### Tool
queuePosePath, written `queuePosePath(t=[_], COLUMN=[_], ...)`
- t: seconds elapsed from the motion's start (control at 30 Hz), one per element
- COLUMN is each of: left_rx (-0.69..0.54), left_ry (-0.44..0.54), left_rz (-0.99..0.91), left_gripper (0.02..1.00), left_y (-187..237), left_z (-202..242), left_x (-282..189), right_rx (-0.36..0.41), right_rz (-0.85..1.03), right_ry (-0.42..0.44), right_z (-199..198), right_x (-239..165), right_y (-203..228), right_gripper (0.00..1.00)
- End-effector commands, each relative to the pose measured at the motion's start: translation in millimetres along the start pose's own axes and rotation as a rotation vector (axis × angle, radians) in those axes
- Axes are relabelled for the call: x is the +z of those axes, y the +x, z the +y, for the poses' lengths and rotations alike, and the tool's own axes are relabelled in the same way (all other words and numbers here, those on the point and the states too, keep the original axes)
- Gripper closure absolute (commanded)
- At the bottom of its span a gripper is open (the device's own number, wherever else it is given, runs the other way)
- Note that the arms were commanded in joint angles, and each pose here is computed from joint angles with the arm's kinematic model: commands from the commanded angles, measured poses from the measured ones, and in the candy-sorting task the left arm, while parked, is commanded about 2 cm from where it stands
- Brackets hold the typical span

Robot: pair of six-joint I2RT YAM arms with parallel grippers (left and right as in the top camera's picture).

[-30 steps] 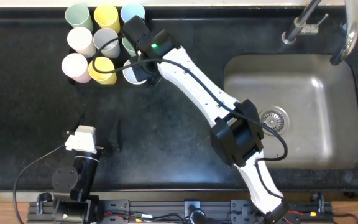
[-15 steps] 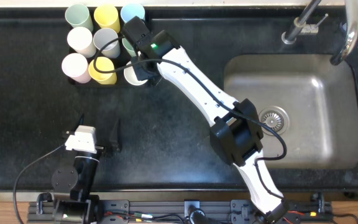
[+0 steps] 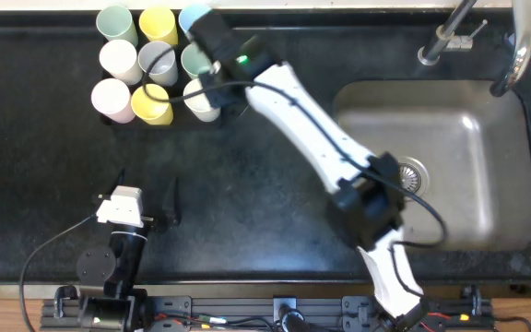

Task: Store Cups

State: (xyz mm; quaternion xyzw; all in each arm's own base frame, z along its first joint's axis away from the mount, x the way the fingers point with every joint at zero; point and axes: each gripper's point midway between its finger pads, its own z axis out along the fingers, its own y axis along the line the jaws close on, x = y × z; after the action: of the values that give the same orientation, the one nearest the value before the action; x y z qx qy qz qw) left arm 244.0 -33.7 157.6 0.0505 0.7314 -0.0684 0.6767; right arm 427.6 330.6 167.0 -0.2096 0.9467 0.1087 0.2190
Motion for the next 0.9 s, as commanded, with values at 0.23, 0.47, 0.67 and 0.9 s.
queuePosePath(t=[0.23, 0.47, 0.67, 0.9], left_rx=[-0.004, -0.004, -0.004, -0.004], left_ry=[0.015, 0.015, 0.015, 0.014], left_rz=[-0.001, -0.001, -0.001, -0.001], left_gripper=[0.018, 0.018, 0.018, 0.018], left_y=[0.2, 0.2, 0.2, 0.2], left_z=[-2.3, -2.3, -2.3, -2.2], left_x=[-0.4, -0.4, -0.4, -0.4], right_rx=[0.048, 0.076, 0.094, 0.024], right_rz=[-0.365, -0.444, -0.578, -0.873], right_ry=[0.15, 0.248, 0.296, 0.353], right_z=[-148.3, -195.9, -193.3, -173.3], right_x=[-207.0, -242.7, -248.0, -260.8], right_y=[-24.6, 75.8, 148.9, 195.2], right_gripper=[0.198, 0.031, 0.003, 0.003])
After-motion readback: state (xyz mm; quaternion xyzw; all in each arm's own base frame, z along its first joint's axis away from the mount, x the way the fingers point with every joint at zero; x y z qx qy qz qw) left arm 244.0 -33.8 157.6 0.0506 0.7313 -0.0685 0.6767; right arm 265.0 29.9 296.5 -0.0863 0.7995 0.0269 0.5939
